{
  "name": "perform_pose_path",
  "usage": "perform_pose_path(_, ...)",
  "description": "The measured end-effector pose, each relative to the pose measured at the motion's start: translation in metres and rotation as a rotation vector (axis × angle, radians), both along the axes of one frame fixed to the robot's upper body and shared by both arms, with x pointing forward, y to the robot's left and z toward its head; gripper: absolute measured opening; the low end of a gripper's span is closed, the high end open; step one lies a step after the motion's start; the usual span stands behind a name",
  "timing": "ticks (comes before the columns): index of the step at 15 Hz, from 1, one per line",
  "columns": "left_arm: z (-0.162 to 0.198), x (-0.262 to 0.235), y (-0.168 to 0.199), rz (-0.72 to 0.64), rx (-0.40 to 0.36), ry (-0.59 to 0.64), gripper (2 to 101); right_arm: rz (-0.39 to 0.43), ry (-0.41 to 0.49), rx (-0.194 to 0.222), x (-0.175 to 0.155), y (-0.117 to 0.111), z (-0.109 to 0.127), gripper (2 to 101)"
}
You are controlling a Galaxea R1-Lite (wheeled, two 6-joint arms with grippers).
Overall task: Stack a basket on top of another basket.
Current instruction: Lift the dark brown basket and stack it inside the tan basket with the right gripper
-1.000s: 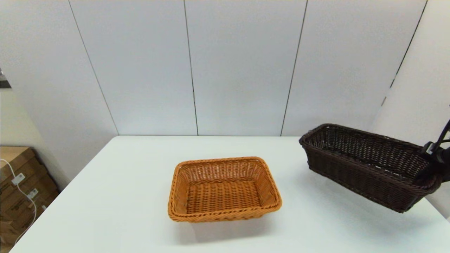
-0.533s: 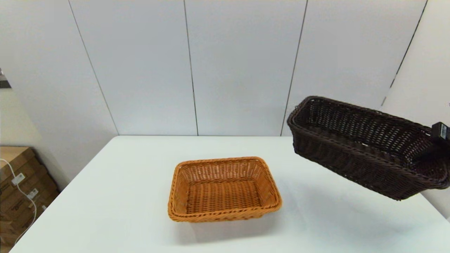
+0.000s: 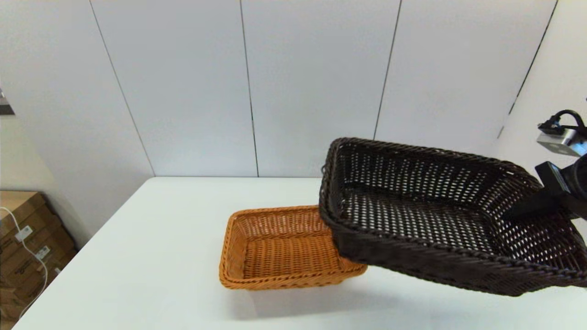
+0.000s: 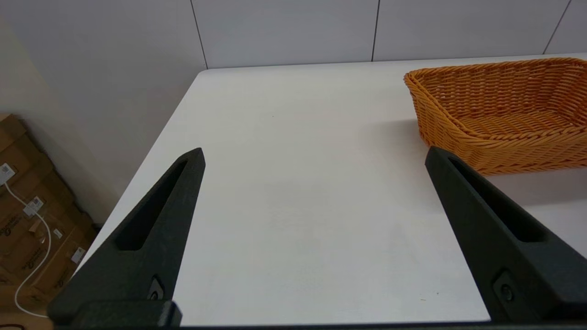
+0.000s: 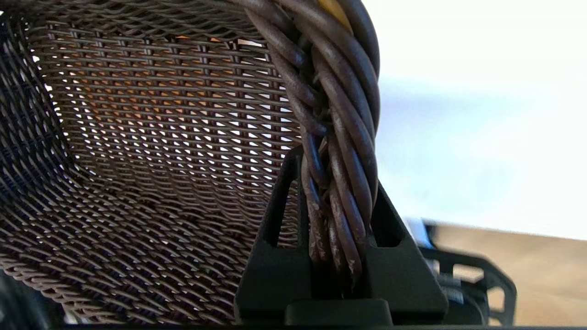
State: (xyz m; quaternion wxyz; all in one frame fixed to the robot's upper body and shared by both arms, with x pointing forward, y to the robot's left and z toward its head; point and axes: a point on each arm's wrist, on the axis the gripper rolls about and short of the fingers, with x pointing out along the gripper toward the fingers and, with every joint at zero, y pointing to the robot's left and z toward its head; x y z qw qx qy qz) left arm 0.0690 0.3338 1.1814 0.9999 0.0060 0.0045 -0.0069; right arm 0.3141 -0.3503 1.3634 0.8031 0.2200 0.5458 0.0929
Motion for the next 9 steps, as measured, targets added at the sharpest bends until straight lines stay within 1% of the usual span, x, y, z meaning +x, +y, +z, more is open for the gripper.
perform_pose_path(2,0.000,0.000,0.000,0.000,0.000,0.000,97.8,0.114,0.014,0.009,-0.005,0.021,0.001,15.7)
perform_pose_path(4,0.000,0.000,0.000,0.000,0.000,0.000,97.8,0.206,0.019,0.011,-0.008,0.040,0.001,15.7)
perform_pose_path(6,0.000,0.000,0.000,0.000,0.000,0.000,97.8,0.279,0.029,0.012,-0.005,0.056,-0.001,15.7)
perform_pose_path(9,0.000,0.000,0.000,0.000,0.000,0.000,97.7,0.351,0.045,0.010,0.008,0.077,-0.005,15.7)
